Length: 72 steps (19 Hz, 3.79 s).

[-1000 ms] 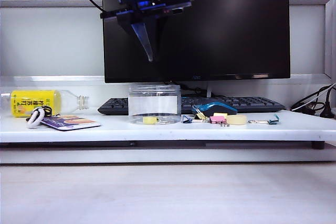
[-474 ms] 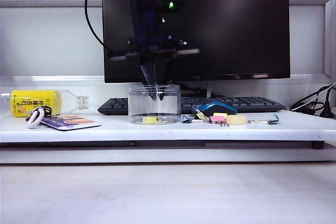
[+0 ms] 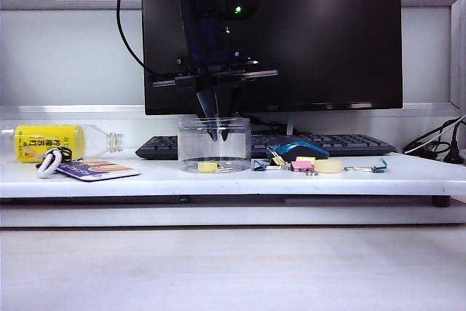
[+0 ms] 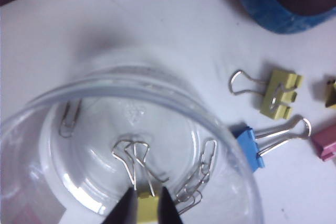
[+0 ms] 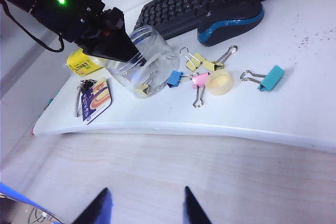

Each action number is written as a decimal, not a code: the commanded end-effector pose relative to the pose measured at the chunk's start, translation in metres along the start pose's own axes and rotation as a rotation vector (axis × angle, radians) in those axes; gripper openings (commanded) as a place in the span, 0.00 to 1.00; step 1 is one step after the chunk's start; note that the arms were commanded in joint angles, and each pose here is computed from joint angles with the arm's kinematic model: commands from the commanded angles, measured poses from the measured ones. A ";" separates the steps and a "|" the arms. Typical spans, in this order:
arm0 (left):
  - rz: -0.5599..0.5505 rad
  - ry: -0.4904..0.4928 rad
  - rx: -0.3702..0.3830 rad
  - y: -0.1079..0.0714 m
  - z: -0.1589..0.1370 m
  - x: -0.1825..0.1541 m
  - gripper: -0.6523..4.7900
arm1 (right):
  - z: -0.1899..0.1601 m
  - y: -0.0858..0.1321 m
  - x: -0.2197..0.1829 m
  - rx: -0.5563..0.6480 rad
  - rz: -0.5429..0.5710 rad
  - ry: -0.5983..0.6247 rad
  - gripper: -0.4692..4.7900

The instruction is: Take the clips out of the round transparent plastic box and place them on the table.

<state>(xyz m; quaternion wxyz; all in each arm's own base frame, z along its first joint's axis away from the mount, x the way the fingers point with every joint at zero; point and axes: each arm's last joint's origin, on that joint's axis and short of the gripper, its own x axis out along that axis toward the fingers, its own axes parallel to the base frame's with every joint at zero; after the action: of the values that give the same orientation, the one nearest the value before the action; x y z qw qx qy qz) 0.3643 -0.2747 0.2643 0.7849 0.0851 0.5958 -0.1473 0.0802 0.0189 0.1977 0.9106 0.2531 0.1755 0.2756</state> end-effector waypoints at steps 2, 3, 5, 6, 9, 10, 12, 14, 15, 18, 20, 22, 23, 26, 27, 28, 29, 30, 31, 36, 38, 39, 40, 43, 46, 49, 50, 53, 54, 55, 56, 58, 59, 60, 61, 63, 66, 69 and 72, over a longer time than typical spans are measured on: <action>-0.007 -0.012 -0.029 0.003 0.002 -0.002 0.24 | 0.002 0.001 0.000 -0.016 0.006 -0.013 0.42; -0.007 -0.011 -0.033 0.003 0.002 -0.002 0.24 | 0.002 0.001 0.000 -0.017 0.006 -0.013 0.42; -0.005 -0.004 -0.032 0.003 0.002 0.001 0.24 | 0.002 0.001 0.000 -0.016 0.006 -0.013 0.42; -0.004 0.004 -0.036 0.003 0.002 0.004 0.24 | 0.002 0.001 0.000 -0.016 0.006 -0.013 0.42; -0.020 0.043 -0.045 0.001 0.001 0.014 0.24 | 0.002 0.001 0.000 -0.016 0.006 -0.013 0.42; -0.018 0.049 -0.045 0.001 0.001 0.015 0.24 | 0.002 0.001 0.000 -0.016 0.006 -0.012 0.42; -0.014 0.060 -0.043 0.000 0.001 0.020 0.24 | 0.002 0.001 0.000 -0.016 0.007 -0.012 0.42; -0.012 0.063 -0.042 0.000 0.000 0.021 0.24 | 0.002 0.001 0.000 -0.016 0.006 -0.012 0.42; 0.001 0.057 -0.042 0.001 0.001 0.021 0.24 | 0.002 0.001 0.000 -0.016 0.006 -0.012 0.42; 0.003 0.065 -0.041 0.001 0.001 0.026 0.24 | 0.002 0.001 0.000 -0.017 0.006 -0.013 0.42; 0.005 0.073 -0.042 0.000 0.001 0.030 0.24 | 0.002 0.001 0.000 -0.017 0.007 -0.013 0.42; 0.004 0.080 -0.041 0.000 0.002 0.035 0.24 | 0.002 0.001 0.000 -0.017 0.006 -0.013 0.42; 0.004 0.081 -0.041 0.000 0.002 0.038 0.24 | 0.002 0.001 0.000 -0.017 0.006 -0.013 0.42; 0.006 0.083 -0.023 0.000 0.002 0.041 0.23 | 0.002 0.001 0.000 -0.017 0.006 -0.013 0.42; 0.008 0.076 -0.018 -0.001 0.003 0.041 0.19 | 0.002 0.001 0.000 -0.018 0.006 -0.013 0.42; 0.008 0.071 -0.017 -0.001 0.003 0.041 0.15 | 0.002 0.001 0.000 -0.020 0.003 -0.014 0.42; 0.008 0.068 -0.012 0.000 0.004 0.041 0.15 | 0.002 0.001 0.000 -0.020 -0.001 -0.016 0.42; 0.023 0.064 0.008 0.000 0.004 0.041 0.14 | 0.002 0.001 0.000 -0.020 -0.001 -0.016 0.42; 0.026 0.064 0.015 0.000 0.004 0.040 0.14 | 0.002 0.001 0.000 -0.020 -0.001 -0.016 0.42; 0.014 0.026 0.025 0.001 0.004 0.022 0.14 | 0.001 0.000 0.000 -0.017 -0.002 -0.013 0.42; 0.007 -0.010 0.036 0.001 0.004 0.006 0.14 | -0.002 -0.003 0.002 -0.010 -0.006 -0.004 0.42; 0.002 -0.024 0.041 0.002 0.003 -0.002 0.14 | -0.003 -0.003 0.002 -0.009 -0.008 -0.002 0.42; -0.003 -0.044 0.041 0.003 0.003 -0.012 0.14 | -0.002 -0.003 0.002 -0.012 -0.005 -0.006 0.42; 0.000 -0.078 0.058 0.004 0.001 -0.028 0.14 | -0.002 -0.003 0.002 -0.013 -0.004 -0.008 0.42; 0.022 -0.072 0.064 0.006 -0.001 -0.030 0.14 | -0.002 -0.003 0.002 -0.013 -0.002 -0.007 0.42; 0.026 -0.079 0.063 0.005 0.000 -0.031 0.14 | -0.002 -0.003 0.002 -0.013 -0.001 -0.006 0.42; 0.022 -0.072 0.064 0.005 -0.001 -0.030 0.14 | -0.002 -0.003 0.002 -0.013 -0.001 -0.006 0.42; -0.025 -0.016 0.088 0.005 -0.005 -0.029 0.18 | -0.002 -0.003 0.002 -0.013 -0.001 -0.006 0.42; -0.039 -0.010 0.090 0.005 -0.005 -0.029 0.18 | -0.002 -0.003 0.002 -0.013 -0.001 -0.006 0.42; -0.053 -0.008 0.089 0.004 -0.005 -0.029 0.19 | -0.002 -0.003 0.002 -0.013 -0.001 -0.007 0.42; -0.059 -0.001 0.084 0.004 -0.005 -0.027 0.23 | -0.002 -0.003 0.002 -0.013 -0.001 -0.007 0.42; -0.096 0.043 0.082 0.002 -0.006 -0.019 0.23 | -0.002 -0.003 0.002 -0.013 -0.001 -0.007 0.42; -0.071 0.085 0.055 0.002 -0.007 -0.007 0.23 | -0.002 -0.003 0.002 -0.013 -0.001 -0.007 0.42; -0.065 0.105 0.035 0.002 -0.007 -0.001 0.23 | -0.002 -0.003 0.002 -0.013 -0.001 -0.007 0.42; -0.062 0.118 0.027 0.002 -0.007 0.004 0.23 | -0.002 -0.003 0.002 -0.013 -0.001 -0.007 0.42; -0.059 0.124 0.013 0.001 -0.006 0.008 0.23 | -0.002 -0.003 0.002 -0.013 -0.001 -0.007 0.42; -0.059 0.111 -0.017 0.001 -0.004 0.012 0.23 | -0.001 -0.002 0.002 -0.019 0.003 -0.015 0.42; -0.068 0.078 -0.051 -0.001 -0.001 0.013 0.23 | -0.001 -0.002 0.002 -0.021 0.004 -0.017 0.42; -0.066 0.061 -0.073 -0.001 0.001 0.016 0.35 | -0.001 -0.002 0.002 -0.021 0.004 -0.017 0.42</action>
<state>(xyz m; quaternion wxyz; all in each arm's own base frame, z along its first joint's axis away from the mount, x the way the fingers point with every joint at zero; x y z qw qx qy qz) 0.3680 -0.2774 0.2492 0.7588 0.0445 0.6315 -0.1532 0.0823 0.0188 0.1929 0.9123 0.2510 0.1737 0.2732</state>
